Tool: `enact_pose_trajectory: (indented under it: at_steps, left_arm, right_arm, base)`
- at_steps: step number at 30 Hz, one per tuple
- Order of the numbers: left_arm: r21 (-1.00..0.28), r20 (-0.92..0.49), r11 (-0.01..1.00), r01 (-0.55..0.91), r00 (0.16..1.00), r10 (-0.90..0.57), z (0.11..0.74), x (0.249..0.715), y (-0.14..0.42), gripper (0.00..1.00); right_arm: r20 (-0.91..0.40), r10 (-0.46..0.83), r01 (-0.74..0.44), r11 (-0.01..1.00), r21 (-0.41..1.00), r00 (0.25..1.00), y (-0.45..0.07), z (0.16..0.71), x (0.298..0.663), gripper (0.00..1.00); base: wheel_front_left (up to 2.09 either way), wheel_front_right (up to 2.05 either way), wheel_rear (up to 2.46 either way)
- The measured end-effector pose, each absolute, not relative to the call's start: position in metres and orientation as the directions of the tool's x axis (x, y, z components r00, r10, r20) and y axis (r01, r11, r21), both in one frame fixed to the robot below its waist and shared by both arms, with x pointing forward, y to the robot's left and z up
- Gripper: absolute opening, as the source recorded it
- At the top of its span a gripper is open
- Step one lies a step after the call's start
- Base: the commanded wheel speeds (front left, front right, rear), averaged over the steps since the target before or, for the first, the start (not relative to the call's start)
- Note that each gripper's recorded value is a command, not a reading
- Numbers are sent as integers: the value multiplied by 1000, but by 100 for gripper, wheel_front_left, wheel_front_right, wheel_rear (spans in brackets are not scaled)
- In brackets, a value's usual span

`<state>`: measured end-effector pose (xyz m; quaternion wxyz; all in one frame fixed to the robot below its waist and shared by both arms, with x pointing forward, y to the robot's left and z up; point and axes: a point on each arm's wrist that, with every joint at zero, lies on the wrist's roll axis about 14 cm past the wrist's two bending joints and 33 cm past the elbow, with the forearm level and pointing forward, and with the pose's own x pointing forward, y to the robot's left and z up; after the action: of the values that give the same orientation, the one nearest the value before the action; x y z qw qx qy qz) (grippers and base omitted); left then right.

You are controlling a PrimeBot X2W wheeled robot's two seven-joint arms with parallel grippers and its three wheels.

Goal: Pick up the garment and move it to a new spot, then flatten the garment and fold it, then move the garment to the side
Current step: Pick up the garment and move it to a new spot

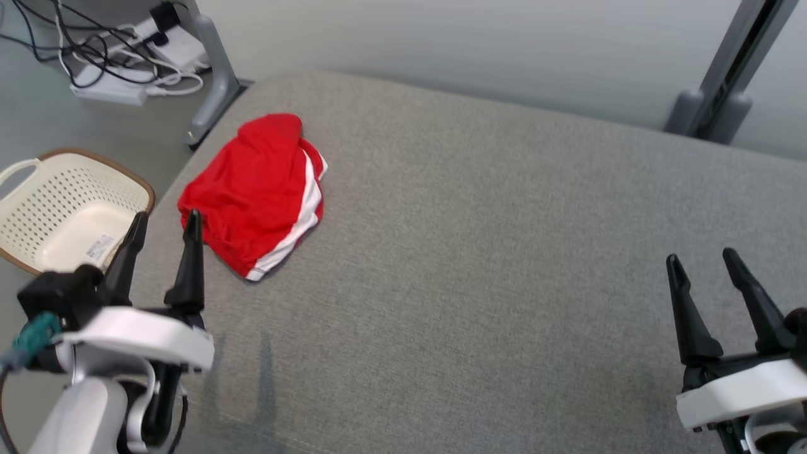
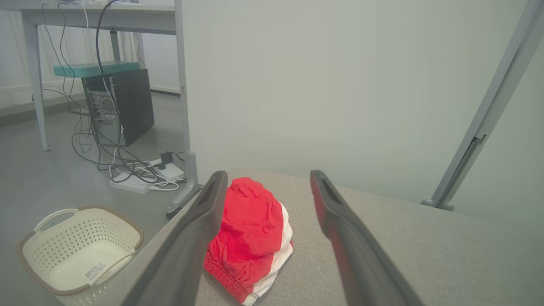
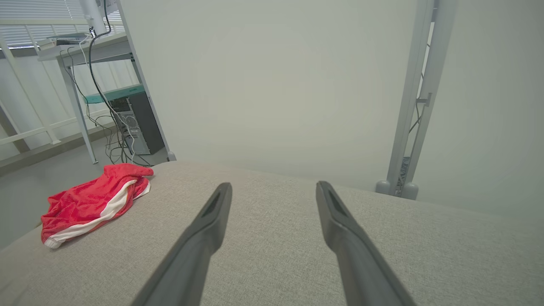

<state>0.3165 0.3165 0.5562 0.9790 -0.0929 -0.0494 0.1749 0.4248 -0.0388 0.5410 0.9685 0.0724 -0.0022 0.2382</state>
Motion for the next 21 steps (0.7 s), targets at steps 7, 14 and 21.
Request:
enact_pose_trajectory:
  at_steps: [7, 14, 21]
  left_arm:
    - [-227, -172, 918, -326, 941, 291, 502, 374, 322, 100]
    - [-203, -475, 898, -391, 841, 259, 409, 397, 331, 100]
    - [-176, -664, 865, -470, 706, 249, 344, 402, 342, 100]
  right_arm:
    - [-1, 457, -452, 881, 140, 889, -44, 523, 451, 100]
    - [-59, 422, -410, 899, 153, 904, -60, 493, 470, 100]
    - [-118, 389, -367, 914, 171, 914, -73, 461, 482, 100]
  base:
    - [0, 0, 0]
    - [0, 0, 0]
    - [0, 0, 0]
